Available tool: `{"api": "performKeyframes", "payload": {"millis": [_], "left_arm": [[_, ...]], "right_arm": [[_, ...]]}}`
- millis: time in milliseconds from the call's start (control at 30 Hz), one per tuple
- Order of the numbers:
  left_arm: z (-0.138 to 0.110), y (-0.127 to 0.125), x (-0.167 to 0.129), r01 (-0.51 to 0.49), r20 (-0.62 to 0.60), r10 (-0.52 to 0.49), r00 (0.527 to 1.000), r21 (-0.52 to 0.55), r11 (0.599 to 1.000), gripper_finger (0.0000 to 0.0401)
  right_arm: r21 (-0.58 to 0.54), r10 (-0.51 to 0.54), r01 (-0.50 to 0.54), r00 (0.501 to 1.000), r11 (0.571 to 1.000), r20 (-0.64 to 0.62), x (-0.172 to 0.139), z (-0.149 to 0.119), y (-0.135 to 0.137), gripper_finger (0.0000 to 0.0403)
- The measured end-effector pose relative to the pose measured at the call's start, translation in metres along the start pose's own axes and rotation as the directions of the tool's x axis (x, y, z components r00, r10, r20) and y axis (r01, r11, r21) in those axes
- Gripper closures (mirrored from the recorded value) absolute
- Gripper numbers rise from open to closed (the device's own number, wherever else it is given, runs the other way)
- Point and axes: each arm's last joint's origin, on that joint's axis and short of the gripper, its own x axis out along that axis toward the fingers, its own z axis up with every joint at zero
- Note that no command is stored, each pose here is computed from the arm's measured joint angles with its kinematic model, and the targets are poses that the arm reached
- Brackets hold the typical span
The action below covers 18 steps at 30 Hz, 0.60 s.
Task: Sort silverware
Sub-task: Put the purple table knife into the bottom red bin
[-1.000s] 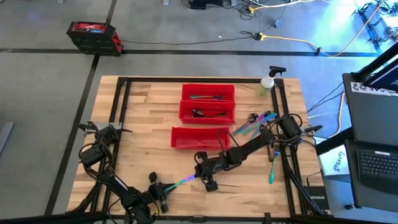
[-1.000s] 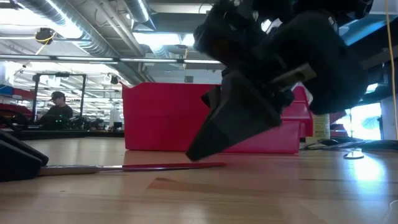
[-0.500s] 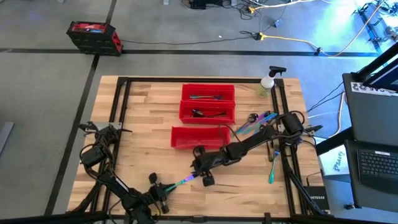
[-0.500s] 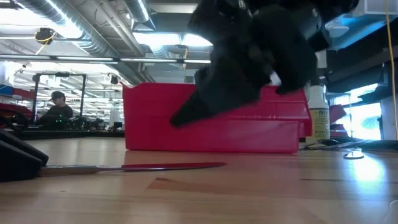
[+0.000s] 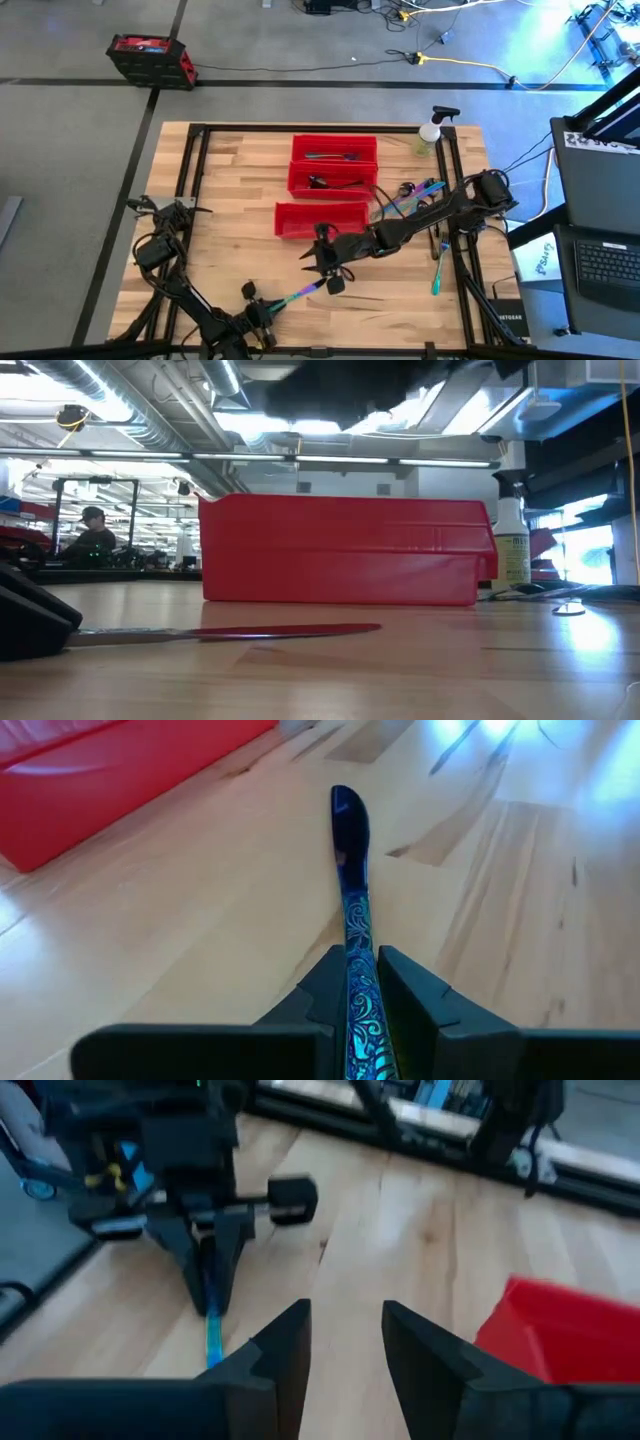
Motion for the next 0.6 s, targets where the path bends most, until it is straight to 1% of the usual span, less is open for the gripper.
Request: {"api": "performKeyframes", "payload": {"millis": [133,233,367,500,600], "left_arm": [[0.008,-0.006,0.004,0.0,-0.004,0.0,1.0,-0.009,1.0,0.0372],[0.014,-0.01,0.007,-0.002,-0.002,0.002,1.0,-0.021,1.0,0.0372],[0.025,-0.016,0.012,-0.012,0.014,0.012,1.0,-0.01,1.0,0.0372],[0.037,-0.021,0.019,-0.025,0.026,0.025,0.999,0.002,1.0,0.0372],[0.047,-0.024,0.024,-0.038,0.038,0.038,0.999,0.011,0.999,0.0372]], "right_arm": [[-0.008,-0.005,0.006,0.999,1.0,0.043,-0.012,0.013,-0.002,0.0292],[-0.009,-0.041,0.042,0.998,0.999,0.053,-0.021,0.019,-0.005,0.0292],[-0.03,-0.072,0.072,0.997,0.997,0.028,-0.029,0.022,-0.007,0.0292],[-0.036,-0.071,0.072,0.997,0.997,0.008,-0.039,0.026,-0.008,0.0292],[-0.044,-0.067,0.065,0.997,0.997,-0.039,-0.048,0.025,-0.008,0.0292]]}}
